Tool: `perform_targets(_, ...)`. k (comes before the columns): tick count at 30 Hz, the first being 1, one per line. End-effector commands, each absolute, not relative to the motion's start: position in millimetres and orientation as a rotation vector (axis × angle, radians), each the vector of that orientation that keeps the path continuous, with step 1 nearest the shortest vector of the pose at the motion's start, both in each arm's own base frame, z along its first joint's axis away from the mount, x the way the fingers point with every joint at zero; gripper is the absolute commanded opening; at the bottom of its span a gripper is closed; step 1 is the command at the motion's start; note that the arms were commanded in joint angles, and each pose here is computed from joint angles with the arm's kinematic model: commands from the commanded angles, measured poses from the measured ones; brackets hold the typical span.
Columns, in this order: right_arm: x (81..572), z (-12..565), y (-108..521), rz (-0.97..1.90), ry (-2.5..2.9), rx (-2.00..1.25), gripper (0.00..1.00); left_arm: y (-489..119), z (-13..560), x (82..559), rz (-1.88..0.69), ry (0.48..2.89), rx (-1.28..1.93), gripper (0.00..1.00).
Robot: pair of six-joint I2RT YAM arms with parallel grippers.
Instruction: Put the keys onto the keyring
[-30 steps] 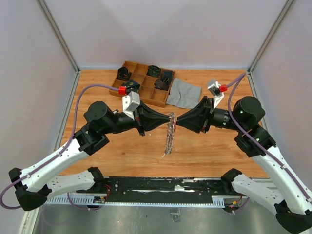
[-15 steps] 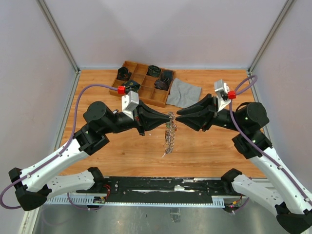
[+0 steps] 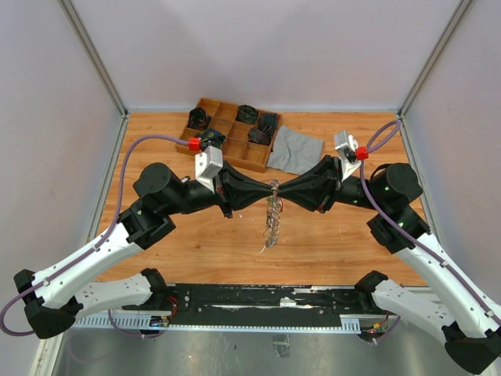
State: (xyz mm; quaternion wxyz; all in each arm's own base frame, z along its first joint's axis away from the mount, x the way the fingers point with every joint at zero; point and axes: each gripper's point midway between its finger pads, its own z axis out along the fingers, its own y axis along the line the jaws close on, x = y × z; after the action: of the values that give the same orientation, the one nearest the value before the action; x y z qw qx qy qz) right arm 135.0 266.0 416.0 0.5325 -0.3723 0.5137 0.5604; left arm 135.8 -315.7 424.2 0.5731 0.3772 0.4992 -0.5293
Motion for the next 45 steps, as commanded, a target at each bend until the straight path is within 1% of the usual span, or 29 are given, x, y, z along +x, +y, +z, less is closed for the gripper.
perform_targets(1,123.5,419.9,269.3,1.354,1.167,-0.938,0.2,-308.3,454.3,128.8,-1.251,1.055,0.859,0.0)
perform_targets(7,121.8,419.7,273.2,1.368,1.164,-0.951,0.19,-307.9,454.1,129.2,-1.248,1.055,0.857,0.0)
perform_targets(11,121.1,419.8,275.0,1.374,1.161,-0.955,0.12,-308.0,453.7,129.2,-1.248,1.056,0.857,0.01)
perform_targets(12,121.0,420.8,275.1,1.373,1.157,-0.954,0.04,-307.5,453.1,129.1,-1.246,1.056,0.857,0.01)
perform_targets(13,121.0,420.7,275.1,1.373,1.158,-0.954,0.01,-307.2,452.7,129.8,-1.244,1.059,0.854,0.01)
perform_targets(18,122.8,423.2,272.3,1.345,1.16,-0.939,0.01,-306.4,452.2,129.2,-1.244,1.059,0.853,0.01)
perform_targets(24,123.2,420.1,264.9,1.216,1.232,-1.051,0.01,-304.7,450.8,126.8,-1.249,1.06,0.857,0.2)
perform_targets(31,122.0,410.6,245.8,1.037,1.403,-1.232,0.01,-307.9,443.4,123.3,-1.273,1.074,0.882,0.37)
perform_targets(39,134.2,399.8,223.0,0.818,1.639,-1.329,0.01,-311.0,431.9,127.2,-1.27,1.124,0.885,0.43)
perform_targets(45,135.3,376.9,214.5,0.607,1.832,-1.453,0.01,-312.6,421.8,132.1,-1.246,1.16,0.89,0.45)
